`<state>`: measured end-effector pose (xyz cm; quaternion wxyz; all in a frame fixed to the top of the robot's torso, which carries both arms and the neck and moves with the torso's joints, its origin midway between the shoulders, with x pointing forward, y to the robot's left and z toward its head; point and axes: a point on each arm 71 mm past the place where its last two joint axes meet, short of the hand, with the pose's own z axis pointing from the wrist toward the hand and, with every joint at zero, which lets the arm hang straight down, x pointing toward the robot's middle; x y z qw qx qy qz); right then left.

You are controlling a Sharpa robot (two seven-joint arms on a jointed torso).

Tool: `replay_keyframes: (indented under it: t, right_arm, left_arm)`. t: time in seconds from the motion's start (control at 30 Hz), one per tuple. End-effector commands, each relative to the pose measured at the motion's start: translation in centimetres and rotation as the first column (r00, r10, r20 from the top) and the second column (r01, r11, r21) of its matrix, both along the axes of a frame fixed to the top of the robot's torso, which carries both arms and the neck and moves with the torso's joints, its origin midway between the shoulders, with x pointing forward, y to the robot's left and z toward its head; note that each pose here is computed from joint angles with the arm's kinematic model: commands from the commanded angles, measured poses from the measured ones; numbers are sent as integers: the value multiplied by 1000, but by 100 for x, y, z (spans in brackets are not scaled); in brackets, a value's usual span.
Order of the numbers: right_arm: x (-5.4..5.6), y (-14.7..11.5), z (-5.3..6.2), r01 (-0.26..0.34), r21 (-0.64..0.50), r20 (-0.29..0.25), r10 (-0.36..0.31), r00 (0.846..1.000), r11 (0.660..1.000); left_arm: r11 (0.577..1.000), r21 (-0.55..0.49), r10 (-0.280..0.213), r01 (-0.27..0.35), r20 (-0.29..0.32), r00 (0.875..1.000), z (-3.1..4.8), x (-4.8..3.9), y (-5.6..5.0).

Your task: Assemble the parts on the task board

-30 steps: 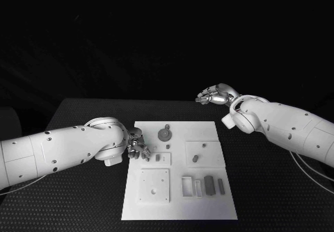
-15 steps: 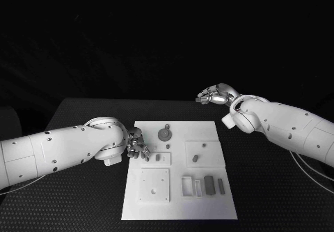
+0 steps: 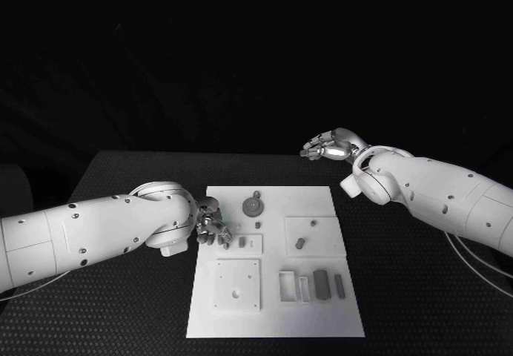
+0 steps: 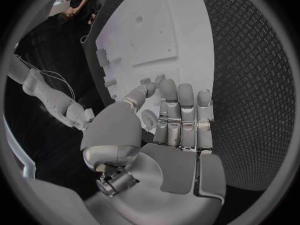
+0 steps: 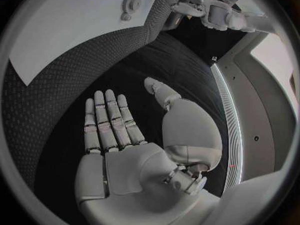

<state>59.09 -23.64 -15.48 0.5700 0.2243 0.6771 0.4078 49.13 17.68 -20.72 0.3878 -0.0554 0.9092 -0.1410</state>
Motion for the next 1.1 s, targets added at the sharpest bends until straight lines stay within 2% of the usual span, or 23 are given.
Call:
replay_keyframes:
  t: [0.03, 0.6, 1.1]
  right_arm:
    - [-3, 16, 3, -12, 3, 5, 12, 1000, 1000]
    - [-3, 10, -1, -12, 3, 4, 12, 1000, 1000]
    - [-3, 18, -4, -13, 4, 4, 13, 1000, 1000]
  left_arm:
    - [1000, -16, -9, 9, 5, 1000, -6, -14, -30]
    - [999, -31, 15, -14, 31, 999, 8, -13, 34]
    - [999, -42, 17, -16, 40, 999, 14, -18, 41]
